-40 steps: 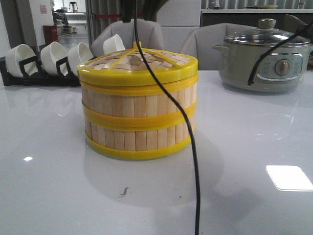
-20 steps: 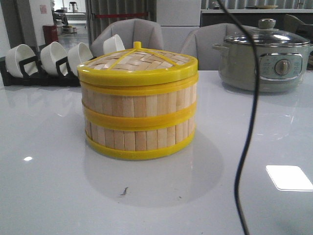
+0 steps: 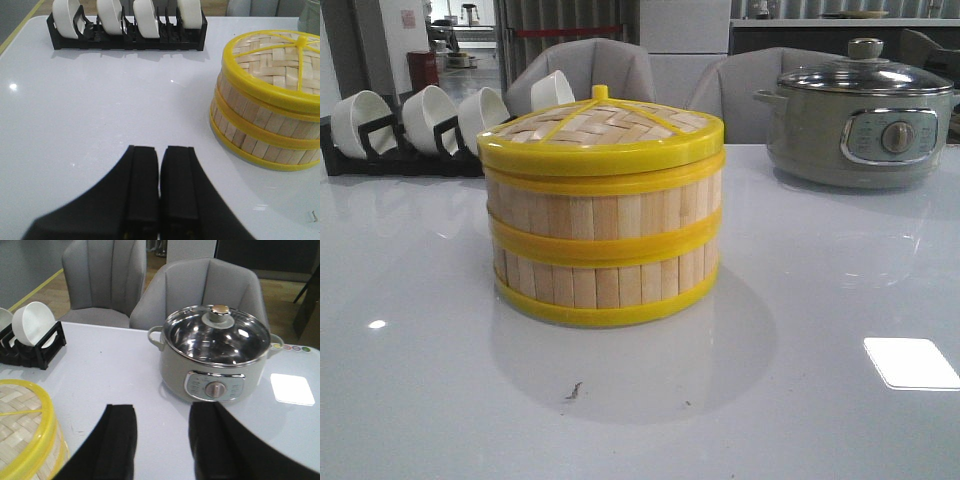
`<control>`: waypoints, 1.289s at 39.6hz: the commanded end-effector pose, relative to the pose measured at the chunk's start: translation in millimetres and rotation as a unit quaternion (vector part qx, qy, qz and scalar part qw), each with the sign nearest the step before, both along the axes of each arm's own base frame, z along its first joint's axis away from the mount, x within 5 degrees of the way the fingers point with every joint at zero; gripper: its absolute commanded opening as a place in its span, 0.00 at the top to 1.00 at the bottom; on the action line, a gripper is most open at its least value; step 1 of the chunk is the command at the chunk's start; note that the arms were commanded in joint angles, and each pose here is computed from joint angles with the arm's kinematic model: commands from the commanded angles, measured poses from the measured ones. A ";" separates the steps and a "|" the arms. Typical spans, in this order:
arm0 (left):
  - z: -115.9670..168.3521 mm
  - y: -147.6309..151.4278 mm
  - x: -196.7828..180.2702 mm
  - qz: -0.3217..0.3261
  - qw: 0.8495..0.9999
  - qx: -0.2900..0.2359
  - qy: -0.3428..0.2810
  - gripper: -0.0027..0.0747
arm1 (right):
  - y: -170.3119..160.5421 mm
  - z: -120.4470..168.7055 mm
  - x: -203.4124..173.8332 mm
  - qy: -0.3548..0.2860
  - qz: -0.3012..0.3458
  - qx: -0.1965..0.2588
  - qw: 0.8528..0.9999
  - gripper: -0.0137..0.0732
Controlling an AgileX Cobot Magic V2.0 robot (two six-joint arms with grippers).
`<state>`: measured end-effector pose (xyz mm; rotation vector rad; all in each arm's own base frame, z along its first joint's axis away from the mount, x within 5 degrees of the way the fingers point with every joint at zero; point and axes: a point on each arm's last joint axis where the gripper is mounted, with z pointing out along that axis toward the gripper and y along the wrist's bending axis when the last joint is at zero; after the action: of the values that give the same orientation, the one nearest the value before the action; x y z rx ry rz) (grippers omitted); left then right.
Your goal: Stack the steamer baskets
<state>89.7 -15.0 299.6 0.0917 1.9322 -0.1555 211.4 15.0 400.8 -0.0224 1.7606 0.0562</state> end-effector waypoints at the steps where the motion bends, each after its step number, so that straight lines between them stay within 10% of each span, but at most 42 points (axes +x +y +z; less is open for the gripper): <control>1: 15.1 -0.4 1.9 0.001 0.999 -0.015 -0.047 0.85 | -10.4 7.2 -31.1 -0.107 -0.015 0.000 0.994 0.42; 30: 15.1 -0.4 1.9 0.001 0.999 -0.015 -0.047 0.85 | -21.8 -127.7 -134.8 -0.139 -0.070 -0.007 0.988 0.42; 41: 15.1 -0.4 1.9 0.001 0.999 -0.015 -0.047 0.85 | -20.6 -130.3 -136.6 -0.171 -0.064 -0.007 0.983 0.42; 49: 15.1 -0.4 1.9 0.001 0.999 -0.015 -0.047 0.85 | -21.0 -133.2 -136.1 -0.156 -0.066 -0.007 0.986 0.80; 51: 15.1 -0.4 1.9 0.001 0.999 -0.015 -0.047 0.85 | -21.0 -133.4 -136.1 -0.154 -0.066 -0.007 0.986 0.76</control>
<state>89.7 -15.0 299.6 0.0917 1.9322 -0.1555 75.6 -6.5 251.4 0.0875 1.5392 -0.0459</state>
